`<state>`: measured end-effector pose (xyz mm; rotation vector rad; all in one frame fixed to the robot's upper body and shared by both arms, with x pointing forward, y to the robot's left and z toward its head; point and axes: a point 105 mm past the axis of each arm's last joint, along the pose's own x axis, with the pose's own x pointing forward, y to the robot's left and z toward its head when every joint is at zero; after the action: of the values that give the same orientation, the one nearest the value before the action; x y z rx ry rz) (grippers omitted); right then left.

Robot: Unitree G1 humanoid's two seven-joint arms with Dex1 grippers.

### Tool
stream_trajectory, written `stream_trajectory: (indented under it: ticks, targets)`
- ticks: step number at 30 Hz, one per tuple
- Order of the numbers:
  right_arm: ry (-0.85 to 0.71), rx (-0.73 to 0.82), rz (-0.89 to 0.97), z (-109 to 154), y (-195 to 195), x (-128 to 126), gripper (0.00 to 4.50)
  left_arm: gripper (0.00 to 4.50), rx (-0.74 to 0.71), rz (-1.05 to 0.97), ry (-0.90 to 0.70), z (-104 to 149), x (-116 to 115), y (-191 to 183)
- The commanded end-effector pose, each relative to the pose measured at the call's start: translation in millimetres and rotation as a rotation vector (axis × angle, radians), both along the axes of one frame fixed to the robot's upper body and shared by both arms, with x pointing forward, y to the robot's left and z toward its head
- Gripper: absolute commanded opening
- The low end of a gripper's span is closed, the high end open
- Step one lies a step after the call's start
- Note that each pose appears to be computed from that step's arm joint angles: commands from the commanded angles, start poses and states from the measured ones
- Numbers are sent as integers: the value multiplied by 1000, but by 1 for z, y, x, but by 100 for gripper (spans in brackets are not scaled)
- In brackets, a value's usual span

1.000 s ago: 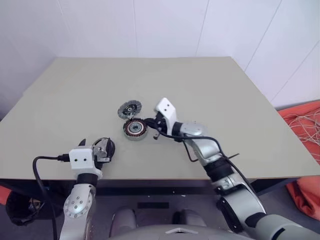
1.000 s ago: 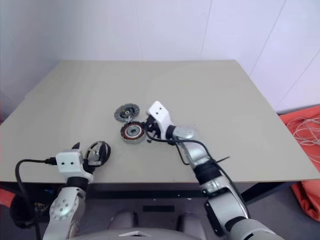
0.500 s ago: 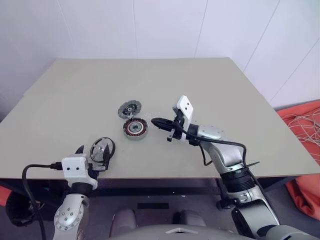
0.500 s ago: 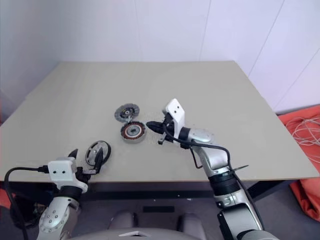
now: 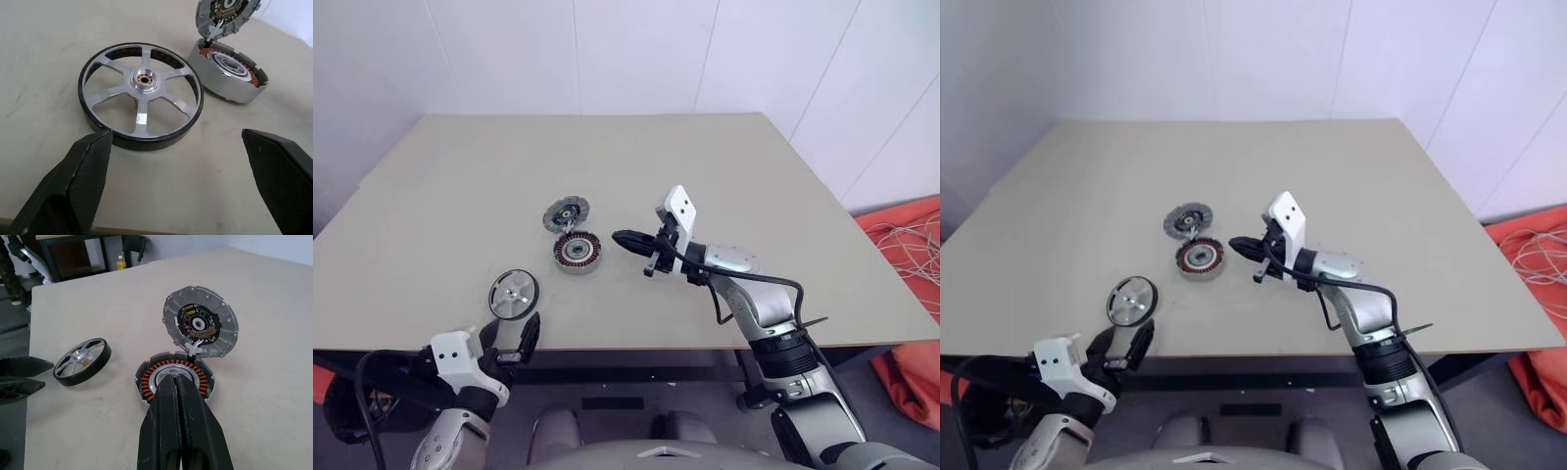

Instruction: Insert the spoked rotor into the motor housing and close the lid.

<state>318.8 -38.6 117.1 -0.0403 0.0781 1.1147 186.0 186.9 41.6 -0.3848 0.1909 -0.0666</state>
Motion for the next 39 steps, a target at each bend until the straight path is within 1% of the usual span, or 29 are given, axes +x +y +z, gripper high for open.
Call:
stream_trajectory:
  ticks: [1, 6, 10, 14, 17, 25, 34, 39]
  targets:
    - [-34, 21, 10, 11, 3, 0, 4, 450, -52, 2, -69, 22, 3, 1]
    - [-35, 15, -2, 9, 2, 1, 4, 450, -221, -12, -77, 33, -1, -4]
    - [-33, 9, -11, 6, 1, 1, 4, 450, -346, -50, -85, 43, -12, -9]
    - [-32, 7, -14, 5, -1, 0, 4, 450, -418, -27, -57, 39, -19, -8]
    - [-32, 6, -15, 5, 0, 0, 4, 450, -468, 30, -23, 32, -17, -3]
    - [-37, 7, -18, 6, 2, 2, 4, 450, -514, 86, 49, 18, -7, 0]
    - [-41, 11, -33, 8, 1, 4, 4, 450, -572, 131, 113, 8, -2, -2]
    - [-43, 14, -40, 9, 1, 4, 4, 450, -616, 183, 115, 6, 5, 3]
